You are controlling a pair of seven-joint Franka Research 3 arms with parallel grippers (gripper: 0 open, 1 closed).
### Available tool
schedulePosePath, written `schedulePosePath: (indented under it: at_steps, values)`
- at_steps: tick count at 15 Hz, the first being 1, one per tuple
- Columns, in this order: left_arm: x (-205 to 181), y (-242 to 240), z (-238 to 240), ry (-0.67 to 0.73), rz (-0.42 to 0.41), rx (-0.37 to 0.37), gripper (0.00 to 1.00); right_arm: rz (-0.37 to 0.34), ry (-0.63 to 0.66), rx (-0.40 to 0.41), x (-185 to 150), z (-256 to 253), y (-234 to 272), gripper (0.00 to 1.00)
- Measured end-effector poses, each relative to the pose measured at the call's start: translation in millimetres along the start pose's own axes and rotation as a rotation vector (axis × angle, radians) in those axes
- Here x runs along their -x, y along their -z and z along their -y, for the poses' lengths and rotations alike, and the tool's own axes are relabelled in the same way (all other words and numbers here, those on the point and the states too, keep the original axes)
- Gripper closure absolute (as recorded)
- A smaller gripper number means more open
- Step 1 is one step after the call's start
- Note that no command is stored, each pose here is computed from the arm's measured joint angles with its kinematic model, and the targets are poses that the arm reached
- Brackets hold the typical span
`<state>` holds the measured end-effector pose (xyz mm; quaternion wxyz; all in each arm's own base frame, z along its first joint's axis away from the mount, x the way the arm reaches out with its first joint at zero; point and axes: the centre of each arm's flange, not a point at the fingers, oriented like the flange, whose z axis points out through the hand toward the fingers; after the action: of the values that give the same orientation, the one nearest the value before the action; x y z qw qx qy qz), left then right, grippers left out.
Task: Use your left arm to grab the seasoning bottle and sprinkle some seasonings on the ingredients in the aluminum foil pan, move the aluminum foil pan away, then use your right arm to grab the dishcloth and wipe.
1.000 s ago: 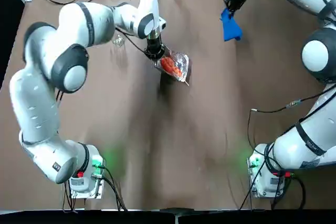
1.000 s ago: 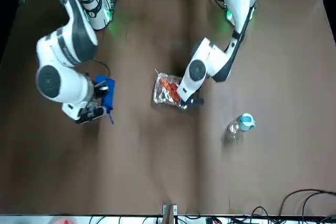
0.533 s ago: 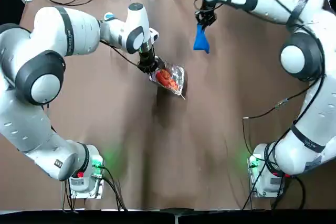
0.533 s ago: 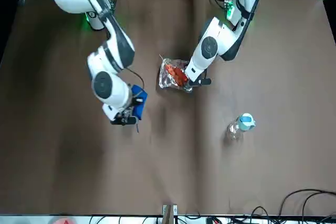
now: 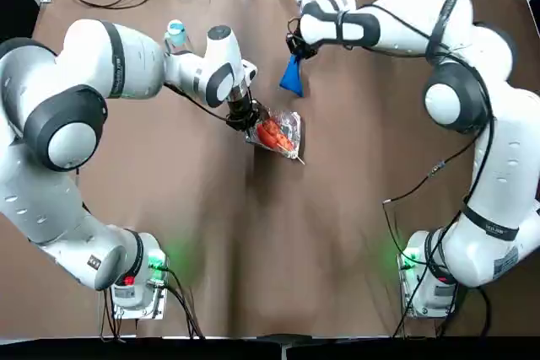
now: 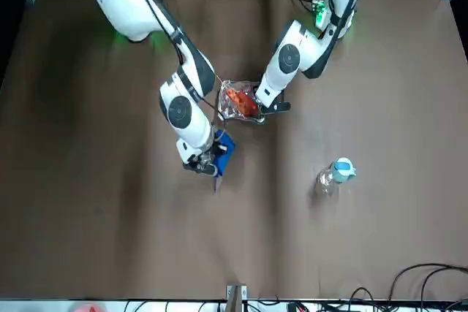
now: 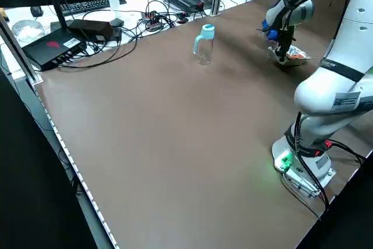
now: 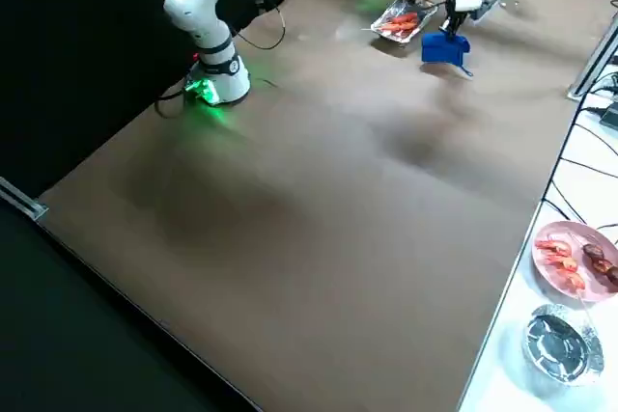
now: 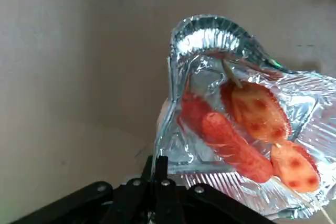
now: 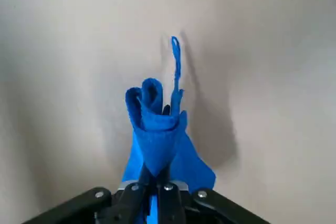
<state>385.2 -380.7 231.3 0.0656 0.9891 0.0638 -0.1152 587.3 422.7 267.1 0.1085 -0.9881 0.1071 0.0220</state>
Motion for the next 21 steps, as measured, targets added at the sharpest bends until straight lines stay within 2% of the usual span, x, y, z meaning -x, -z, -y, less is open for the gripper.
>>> schedulePosePath:
  at_steps: [3,4,8,9,12,13,16,19,21]
  values:
    - [2.7,-13.3,-5.0,0.022,-0.012,0.012,0.96,-0.008,-0.003,-0.020,3.2,1.6,-34.8,0.93]
    - [4.9,-18.1,-7.3,0.032,-0.013,0.013,0.84,-0.020,0.000,-0.035,6.0,5.6,-41.0,0.93]
    - [4.3,-19.5,-9.7,0.057,-0.013,0.015,0.48,-0.053,-0.001,-0.083,20.0,20.1,-64.0,0.93]
    - [-4.8,-5.4,-7.6,0.079,0.009,-0.004,0.30,-0.066,-0.007,-0.105,24.7,22.9,-79.1,0.93]
    - [-49.9,58.8,2.6,0.106,0.035,-0.057,0.04,-0.105,-0.055,-0.168,34.3,31.8,-98.1,0.93]
    - [-69.8,88.9,9.0,0.109,0.024,-0.079,0.00,-0.123,-0.062,-0.198,39.4,36.7,-103.5,0.93]
    - [-126.5,175.4,33.2,0.077,-0.104,-0.135,0.00,-0.152,-0.069,-0.256,56.2,51.3,-112.1,0.93]
    - [-158.7,212.3,53.6,0.051,-0.167,-0.140,0.00,-0.150,-0.080,-0.269,66.2,59.8,-115.4,0.93]
    - [-175.5,230.3,75.3,0.030,-0.156,-0.145,0.00,-0.152,-0.084,-0.270,65.4,60.4,-116.2,0.93]
